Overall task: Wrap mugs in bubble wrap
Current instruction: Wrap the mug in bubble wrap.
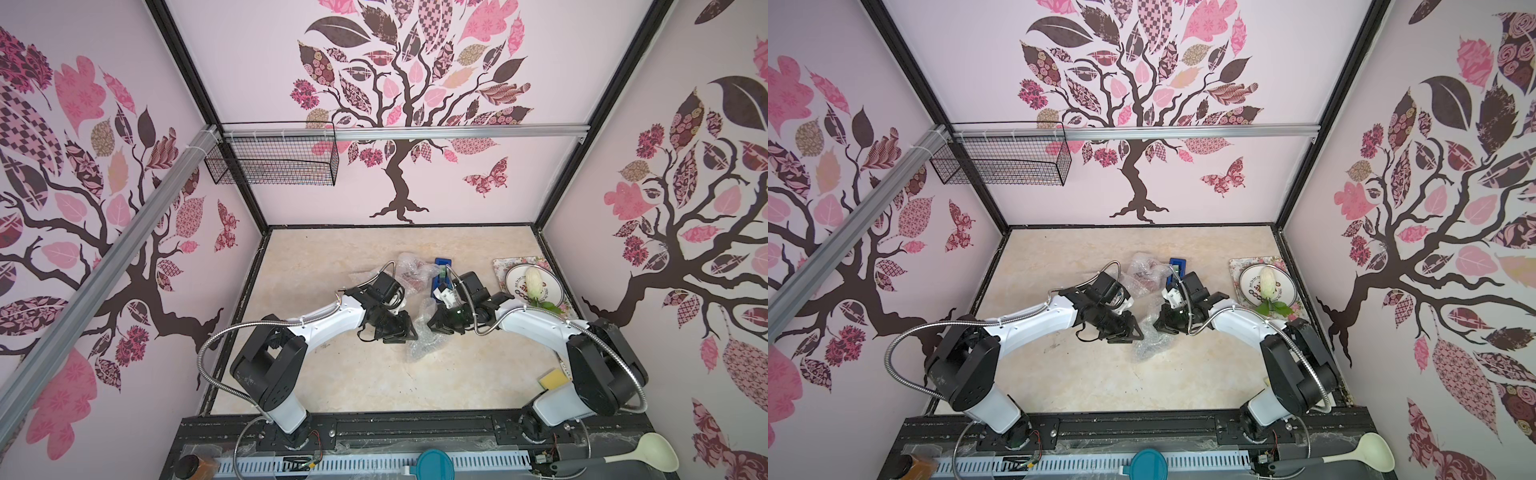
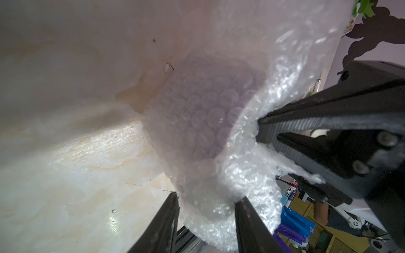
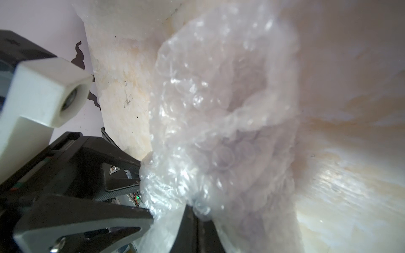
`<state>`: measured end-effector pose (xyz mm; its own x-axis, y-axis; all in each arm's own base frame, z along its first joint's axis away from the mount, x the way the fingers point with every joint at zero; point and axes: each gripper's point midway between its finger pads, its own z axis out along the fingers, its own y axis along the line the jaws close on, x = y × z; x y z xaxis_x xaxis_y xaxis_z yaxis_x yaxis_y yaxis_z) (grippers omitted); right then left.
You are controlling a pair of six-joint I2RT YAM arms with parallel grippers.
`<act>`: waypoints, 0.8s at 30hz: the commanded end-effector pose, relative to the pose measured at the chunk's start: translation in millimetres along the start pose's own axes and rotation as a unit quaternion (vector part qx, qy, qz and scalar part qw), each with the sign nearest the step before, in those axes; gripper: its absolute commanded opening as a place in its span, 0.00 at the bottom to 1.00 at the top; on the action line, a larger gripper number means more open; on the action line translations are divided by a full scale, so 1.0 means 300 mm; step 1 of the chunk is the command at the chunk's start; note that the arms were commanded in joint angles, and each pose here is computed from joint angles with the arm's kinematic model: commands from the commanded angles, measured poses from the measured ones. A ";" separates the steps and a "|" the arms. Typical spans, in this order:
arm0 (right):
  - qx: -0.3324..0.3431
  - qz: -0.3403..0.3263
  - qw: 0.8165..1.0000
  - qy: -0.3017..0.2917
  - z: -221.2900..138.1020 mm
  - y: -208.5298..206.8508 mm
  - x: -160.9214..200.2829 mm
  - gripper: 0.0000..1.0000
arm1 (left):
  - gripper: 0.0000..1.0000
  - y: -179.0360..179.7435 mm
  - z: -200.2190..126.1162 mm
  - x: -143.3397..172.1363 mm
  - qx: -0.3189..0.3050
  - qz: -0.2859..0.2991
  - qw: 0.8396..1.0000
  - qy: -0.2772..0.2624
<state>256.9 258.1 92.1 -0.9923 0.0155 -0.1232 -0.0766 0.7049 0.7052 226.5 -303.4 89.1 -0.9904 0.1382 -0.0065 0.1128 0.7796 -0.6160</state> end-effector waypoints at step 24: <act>0.040 -0.084 0.995 -0.032 -0.198 0.087 -0.029 0.40 | 0.38 0.088 0.086 -0.028 -0.078 0.016 0.997 0.005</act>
<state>265.9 230.0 156.2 -0.9593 0.0127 -0.2823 -0.1763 0.7537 0.6331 236.2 -313.1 81.7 -0.9856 0.1655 -0.0343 0.1538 0.7937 -0.5886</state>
